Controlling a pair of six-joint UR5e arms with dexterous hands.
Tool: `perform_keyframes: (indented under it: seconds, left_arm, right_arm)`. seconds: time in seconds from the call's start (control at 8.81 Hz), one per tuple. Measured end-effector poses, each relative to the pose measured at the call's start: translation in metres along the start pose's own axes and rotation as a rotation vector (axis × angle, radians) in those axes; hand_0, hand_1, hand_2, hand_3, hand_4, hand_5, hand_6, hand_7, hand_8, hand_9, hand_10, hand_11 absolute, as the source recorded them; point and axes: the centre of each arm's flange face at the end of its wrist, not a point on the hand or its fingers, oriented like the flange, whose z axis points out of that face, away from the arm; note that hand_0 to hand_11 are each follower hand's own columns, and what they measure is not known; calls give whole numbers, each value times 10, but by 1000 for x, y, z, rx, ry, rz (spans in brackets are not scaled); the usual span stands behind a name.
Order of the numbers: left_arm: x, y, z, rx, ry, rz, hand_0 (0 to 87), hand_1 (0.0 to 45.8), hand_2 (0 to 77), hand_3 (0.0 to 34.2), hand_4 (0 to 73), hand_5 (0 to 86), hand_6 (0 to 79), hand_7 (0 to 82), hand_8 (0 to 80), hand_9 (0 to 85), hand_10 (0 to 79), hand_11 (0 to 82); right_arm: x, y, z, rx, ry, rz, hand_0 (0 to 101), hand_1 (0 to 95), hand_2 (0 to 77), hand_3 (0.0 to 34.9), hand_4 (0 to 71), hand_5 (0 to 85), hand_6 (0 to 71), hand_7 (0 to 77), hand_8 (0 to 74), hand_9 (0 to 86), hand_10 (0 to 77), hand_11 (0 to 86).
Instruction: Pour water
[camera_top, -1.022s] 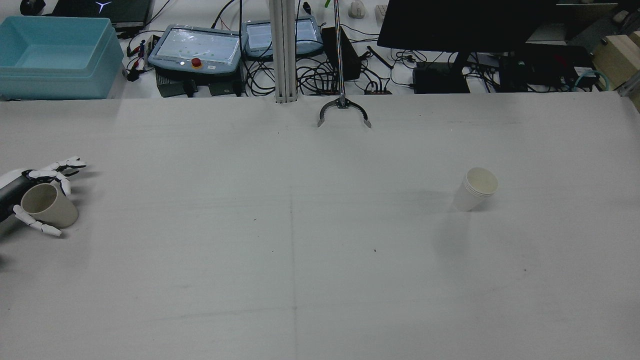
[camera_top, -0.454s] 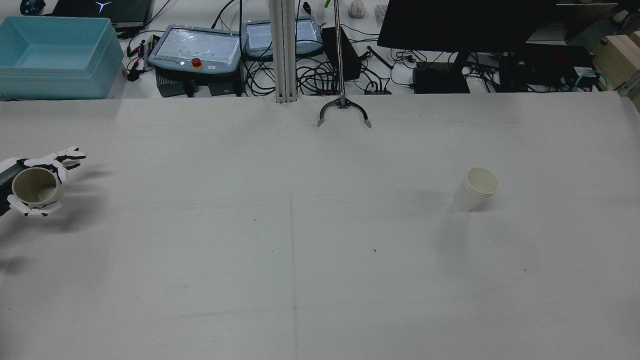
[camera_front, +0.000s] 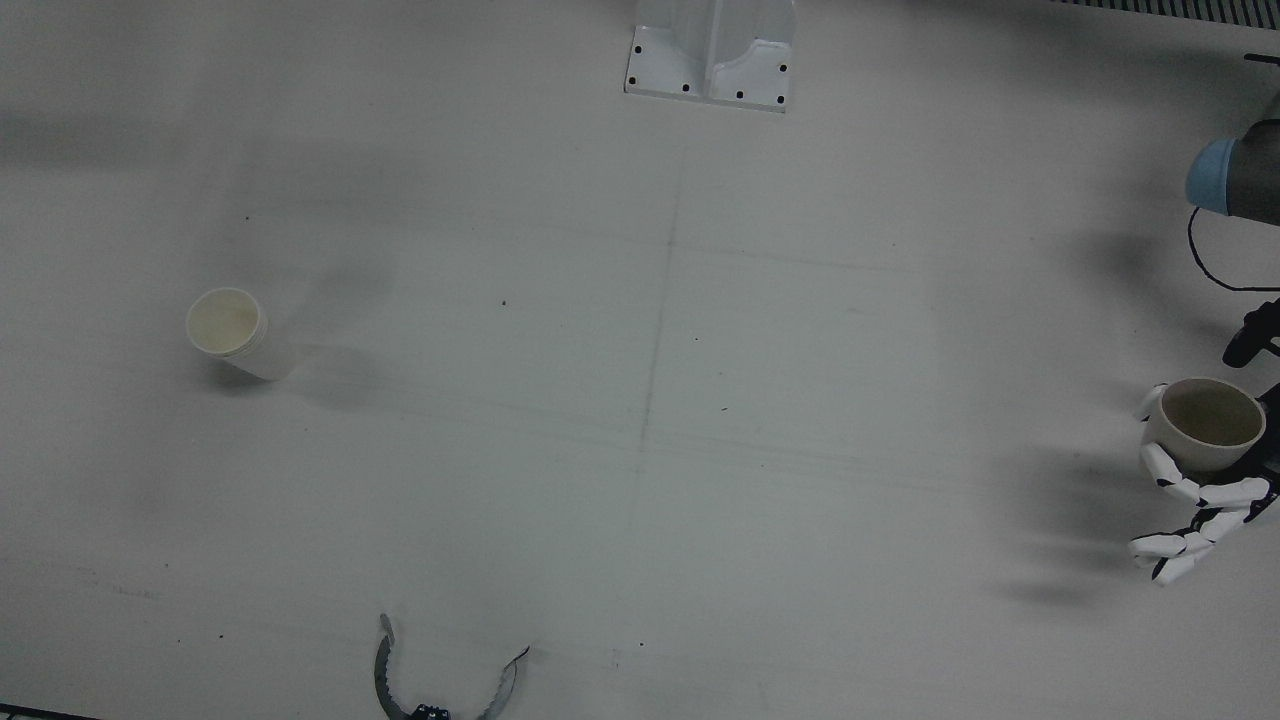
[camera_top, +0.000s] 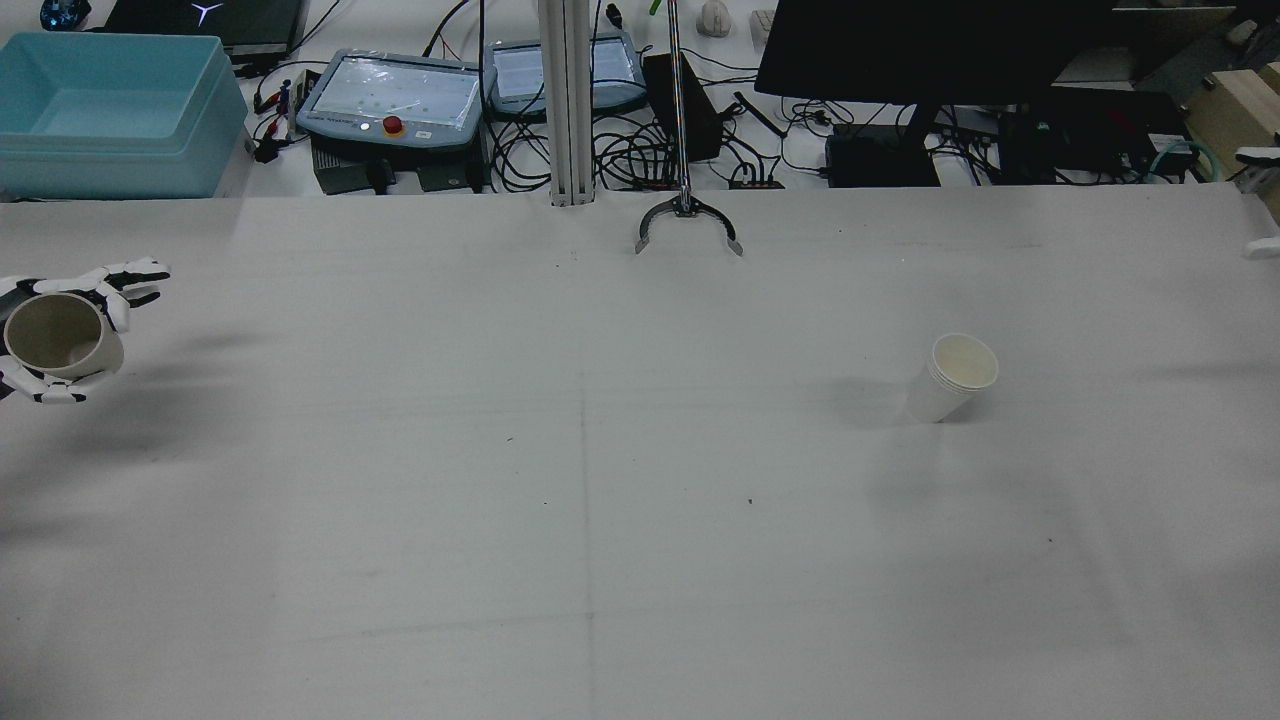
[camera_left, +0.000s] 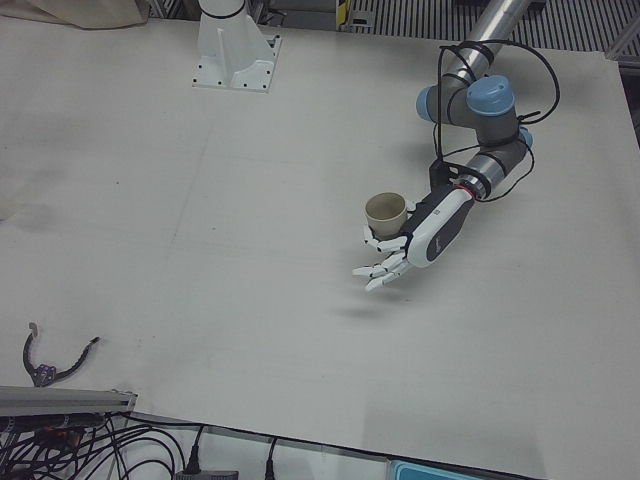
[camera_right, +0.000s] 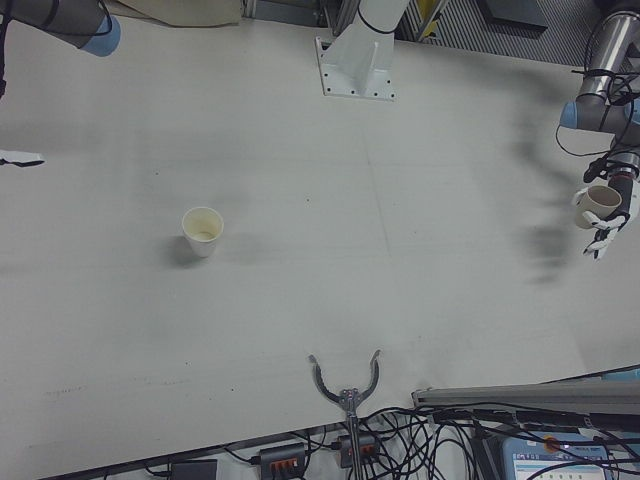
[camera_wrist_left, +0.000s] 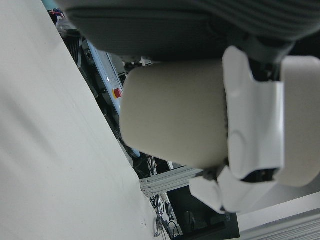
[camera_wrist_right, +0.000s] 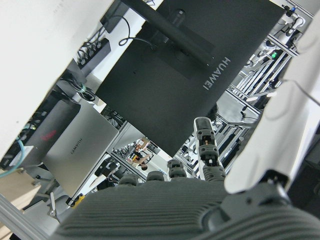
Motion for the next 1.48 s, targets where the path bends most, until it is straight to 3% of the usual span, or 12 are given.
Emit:
perform_keyframes:
  seconds: [0.34,1.02,1.14,1.25,1.36,1.48]
  left_arm:
    - [17,6,-12,12,16,-24,588,147,469,0,458,464,147,224,71,120,87,136]
    - [24,12,-15,21,19,-27,577,147,469,0,458,464,185,235,104,147,87,136]
    - [22,11,-16,24,17,-29,577,131,469,0,458,464,185,235,104,147,87,125]
    - [21,9,-17,26,14,-30,578,44,475,0,458,464,185,213,104,147,87,114]
    - [21,8,-17,28,13,-30,441,0,387,0,464,464,185,207,93,136,76,93]
    - [20,8,-17,29,13,-35,307,0,229,0,464,458,185,207,93,136,76,93]
  right_arm:
    - [67,20,16,-40,80,-15,472,76,5,0,87,115,11,49,5,5,5,5]
    - [73,48,19,-97,87,52,472,76,5,0,115,131,22,87,5,5,5,5]
    - [73,49,19,-100,88,53,472,76,5,0,115,131,22,87,5,5,5,5]
    - [73,50,19,-101,88,54,472,76,5,0,115,131,22,87,5,5,5,5]
    - [73,51,19,-103,87,55,472,76,5,0,115,131,22,98,5,5,5,5]
    - [72,52,20,-105,85,57,472,76,5,0,120,131,22,98,5,5,5,5]
